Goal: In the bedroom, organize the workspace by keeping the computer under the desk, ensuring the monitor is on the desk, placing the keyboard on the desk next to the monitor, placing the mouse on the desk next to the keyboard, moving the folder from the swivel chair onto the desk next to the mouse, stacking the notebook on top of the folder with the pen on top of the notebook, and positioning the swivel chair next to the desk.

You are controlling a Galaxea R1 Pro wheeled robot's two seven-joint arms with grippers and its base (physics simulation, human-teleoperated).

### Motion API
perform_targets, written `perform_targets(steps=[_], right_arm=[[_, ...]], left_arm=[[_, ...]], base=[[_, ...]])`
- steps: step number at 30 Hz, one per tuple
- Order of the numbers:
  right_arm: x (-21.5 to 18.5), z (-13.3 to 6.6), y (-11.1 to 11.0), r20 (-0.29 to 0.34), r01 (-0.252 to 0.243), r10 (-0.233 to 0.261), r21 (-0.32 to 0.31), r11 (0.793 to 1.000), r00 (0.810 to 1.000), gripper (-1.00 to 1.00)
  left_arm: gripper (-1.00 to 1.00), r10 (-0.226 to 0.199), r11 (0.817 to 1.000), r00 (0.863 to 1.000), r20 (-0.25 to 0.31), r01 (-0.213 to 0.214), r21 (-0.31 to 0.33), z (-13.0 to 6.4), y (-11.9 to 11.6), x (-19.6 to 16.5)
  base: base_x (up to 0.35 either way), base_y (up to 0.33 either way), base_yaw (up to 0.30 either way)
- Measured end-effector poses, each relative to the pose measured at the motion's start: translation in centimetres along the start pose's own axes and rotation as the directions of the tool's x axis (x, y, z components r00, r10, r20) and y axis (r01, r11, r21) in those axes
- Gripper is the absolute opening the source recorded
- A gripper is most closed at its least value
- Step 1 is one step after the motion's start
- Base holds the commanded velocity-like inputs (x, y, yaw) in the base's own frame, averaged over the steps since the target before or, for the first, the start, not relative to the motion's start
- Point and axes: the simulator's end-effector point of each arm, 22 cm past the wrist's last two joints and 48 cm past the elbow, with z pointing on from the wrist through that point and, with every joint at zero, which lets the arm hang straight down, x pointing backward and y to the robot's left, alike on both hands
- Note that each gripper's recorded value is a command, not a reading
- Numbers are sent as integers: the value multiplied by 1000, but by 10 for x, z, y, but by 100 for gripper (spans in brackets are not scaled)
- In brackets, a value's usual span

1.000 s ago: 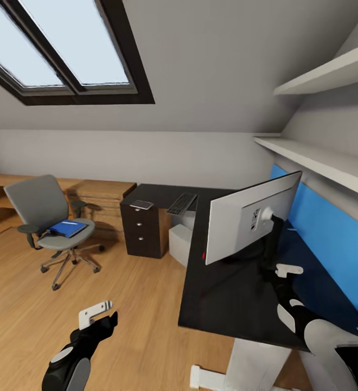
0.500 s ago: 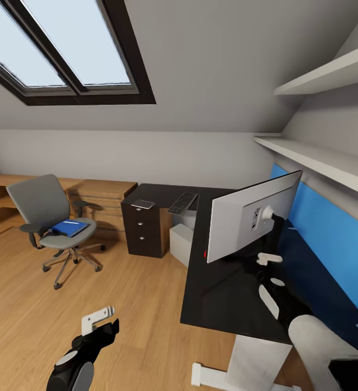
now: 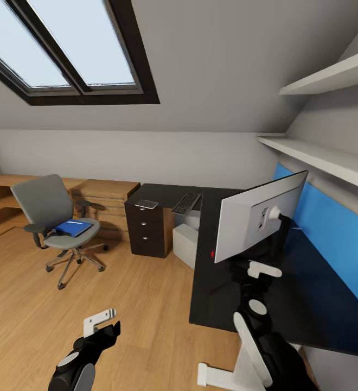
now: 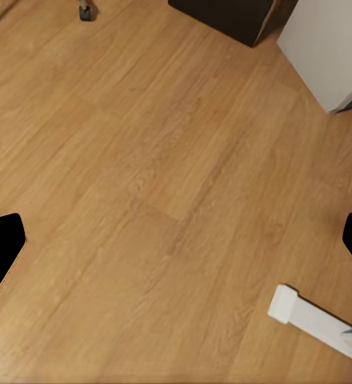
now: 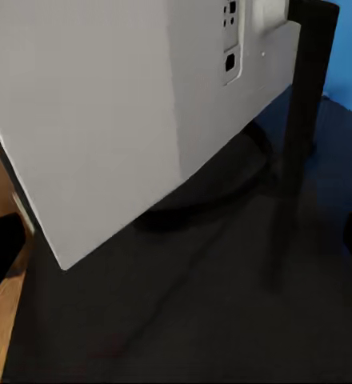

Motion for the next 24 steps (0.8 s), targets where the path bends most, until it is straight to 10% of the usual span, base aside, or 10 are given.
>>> perform_targets(steps=[12, 24], right_arm=[[9, -4, 31, 165, -101, 105, -29, 994, 981, 100], [-8, -7, 7, 264, 122, -149, 115, 986, 953, 100]], left_arm=[[100, 15, 1000, 1000, -8, -15, 16, 0, -8, 5], [100, 31, 999, 999, -41, -30, 13, 4, -10, 21]], base=[[21, 296, 0], [95, 86, 0]])
